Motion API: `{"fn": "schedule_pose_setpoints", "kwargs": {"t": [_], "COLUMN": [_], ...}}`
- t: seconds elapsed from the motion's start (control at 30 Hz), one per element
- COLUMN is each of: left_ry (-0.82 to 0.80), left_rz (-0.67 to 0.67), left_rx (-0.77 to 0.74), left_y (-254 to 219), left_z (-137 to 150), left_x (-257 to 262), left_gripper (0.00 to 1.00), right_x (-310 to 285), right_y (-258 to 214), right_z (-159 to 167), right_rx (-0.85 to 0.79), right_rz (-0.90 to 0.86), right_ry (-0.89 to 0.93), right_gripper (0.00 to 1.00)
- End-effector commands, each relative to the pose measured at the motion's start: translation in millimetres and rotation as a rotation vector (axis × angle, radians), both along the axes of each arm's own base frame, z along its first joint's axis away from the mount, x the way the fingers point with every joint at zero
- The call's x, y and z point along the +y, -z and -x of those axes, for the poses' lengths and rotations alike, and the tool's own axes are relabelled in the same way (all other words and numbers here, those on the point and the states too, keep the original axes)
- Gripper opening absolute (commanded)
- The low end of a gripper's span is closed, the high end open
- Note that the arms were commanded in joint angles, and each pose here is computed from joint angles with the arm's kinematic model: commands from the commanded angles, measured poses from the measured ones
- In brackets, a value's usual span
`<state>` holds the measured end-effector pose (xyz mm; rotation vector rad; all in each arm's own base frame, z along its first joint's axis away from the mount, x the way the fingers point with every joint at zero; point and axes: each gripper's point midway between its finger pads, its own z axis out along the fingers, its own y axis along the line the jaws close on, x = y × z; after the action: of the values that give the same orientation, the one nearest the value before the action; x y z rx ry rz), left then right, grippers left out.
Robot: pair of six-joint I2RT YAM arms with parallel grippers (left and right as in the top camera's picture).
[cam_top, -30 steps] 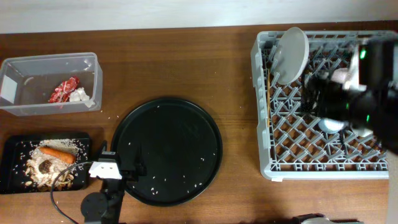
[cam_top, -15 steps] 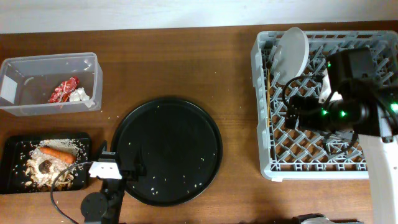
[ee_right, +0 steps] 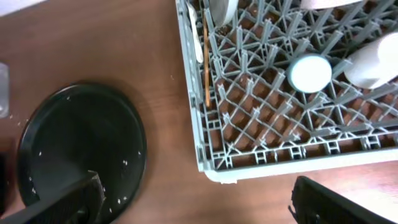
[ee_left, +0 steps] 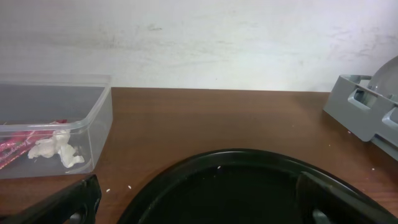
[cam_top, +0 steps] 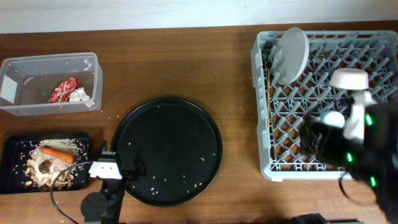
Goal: Sort waste into correct bins and load items into the dishwasher rack
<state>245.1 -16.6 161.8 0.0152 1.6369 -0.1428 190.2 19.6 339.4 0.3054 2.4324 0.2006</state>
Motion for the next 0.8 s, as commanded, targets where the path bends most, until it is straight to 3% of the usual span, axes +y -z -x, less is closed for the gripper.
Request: {"fn": "schedule_pose_setpoints", "kwargs": {"t": [0.0,0.3,0.77], "left_ry": [-0.003,-0.003,-0.003], "left_rz": [0.012,0.012,0.012], "left_rx": [0.005,0.005,0.004], "left_y": [2.8,2.8,2.7], "left_z": [-0.1,-0.1,-0.1], "left_x": [0.0,0.0,0.0], "left_gripper": [0.99,0.99,0.99], "right_x": [-4.3,2.8,0.2], "right_y": [14.5,63.8,58.1], "right_z": [19.3,7.4,0.8], "right_rx": [-0.06,-0.037,-0.082], "right_rz": [0.006,-0.017,0.072], "right_ry": [0.005,-0.018,-0.092], "right_gripper": [0.99,0.99,0.99]}}
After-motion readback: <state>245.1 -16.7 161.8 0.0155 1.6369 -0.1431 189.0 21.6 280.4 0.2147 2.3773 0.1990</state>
